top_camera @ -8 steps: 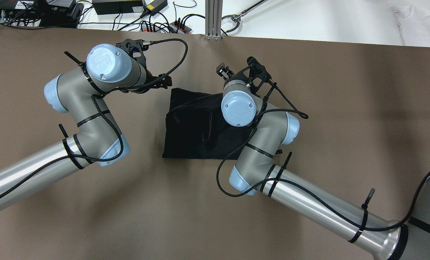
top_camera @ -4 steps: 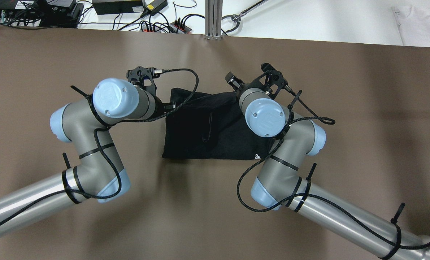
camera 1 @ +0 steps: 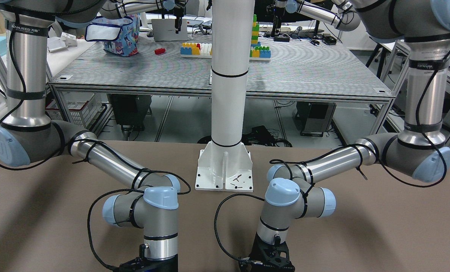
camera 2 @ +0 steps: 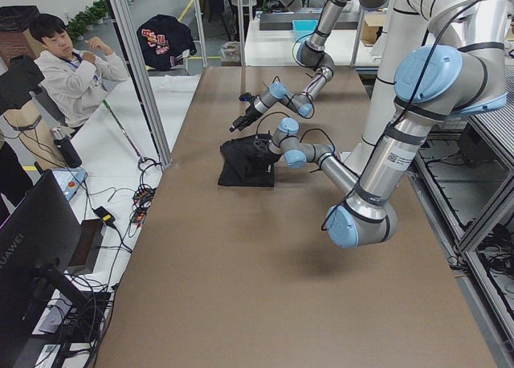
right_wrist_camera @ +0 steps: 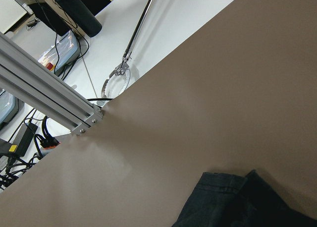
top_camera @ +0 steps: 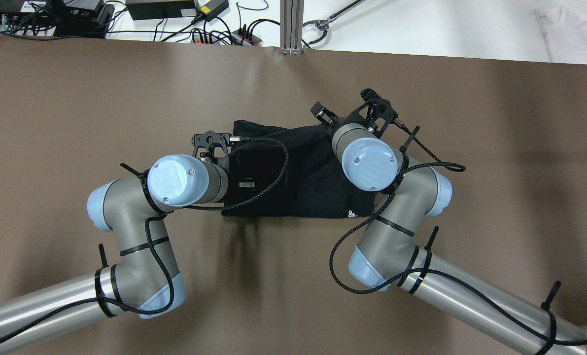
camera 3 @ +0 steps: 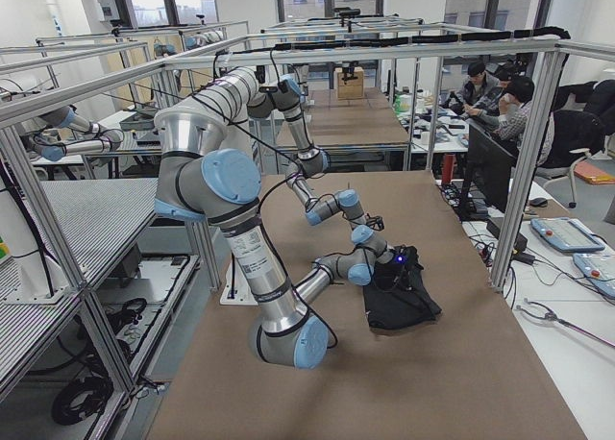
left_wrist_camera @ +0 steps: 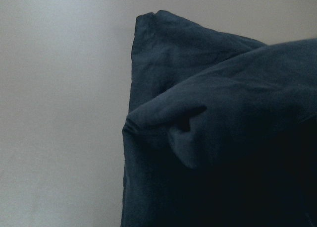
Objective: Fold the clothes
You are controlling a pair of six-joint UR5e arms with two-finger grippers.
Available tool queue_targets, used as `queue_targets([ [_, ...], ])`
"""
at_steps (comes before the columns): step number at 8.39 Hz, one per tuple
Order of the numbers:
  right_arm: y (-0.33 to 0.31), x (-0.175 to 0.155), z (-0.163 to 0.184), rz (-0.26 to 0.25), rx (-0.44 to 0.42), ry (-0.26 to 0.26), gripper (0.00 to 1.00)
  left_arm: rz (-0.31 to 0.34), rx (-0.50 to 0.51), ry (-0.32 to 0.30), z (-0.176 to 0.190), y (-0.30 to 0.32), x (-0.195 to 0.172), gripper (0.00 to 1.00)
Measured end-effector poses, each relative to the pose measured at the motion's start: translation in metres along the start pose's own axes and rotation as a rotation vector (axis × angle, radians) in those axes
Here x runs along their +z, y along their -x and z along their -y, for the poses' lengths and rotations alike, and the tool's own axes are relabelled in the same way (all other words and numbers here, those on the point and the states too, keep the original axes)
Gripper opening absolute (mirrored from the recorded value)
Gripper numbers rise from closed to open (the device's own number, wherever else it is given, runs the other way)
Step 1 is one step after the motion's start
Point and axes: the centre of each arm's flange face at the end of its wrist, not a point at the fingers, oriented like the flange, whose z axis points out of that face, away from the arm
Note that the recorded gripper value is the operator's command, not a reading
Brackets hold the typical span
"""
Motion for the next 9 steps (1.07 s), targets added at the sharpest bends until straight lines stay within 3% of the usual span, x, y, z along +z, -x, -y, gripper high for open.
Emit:
queue_targets([
  [2, -0.004, 0.001, 0.000, -0.004, -0.002, -0.001, 0.94, 0.033, -0.014, -0.011, 0.021, -0.002, 0.018, 0.00],
  [6, -0.013, 0.004, 0.001, -0.015, -0.006, -0.003, 0.94, 0.125, -0.086, -0.075, 0.162, -0.012, 0.059, 0.00],
  [9, -0.022, 0.007, 0.003, -0.026, -0.028, -0.006, 0.94, 0.152, -0.074, -0.115, 0.240, 0.052, 0.073, 0.00],
])
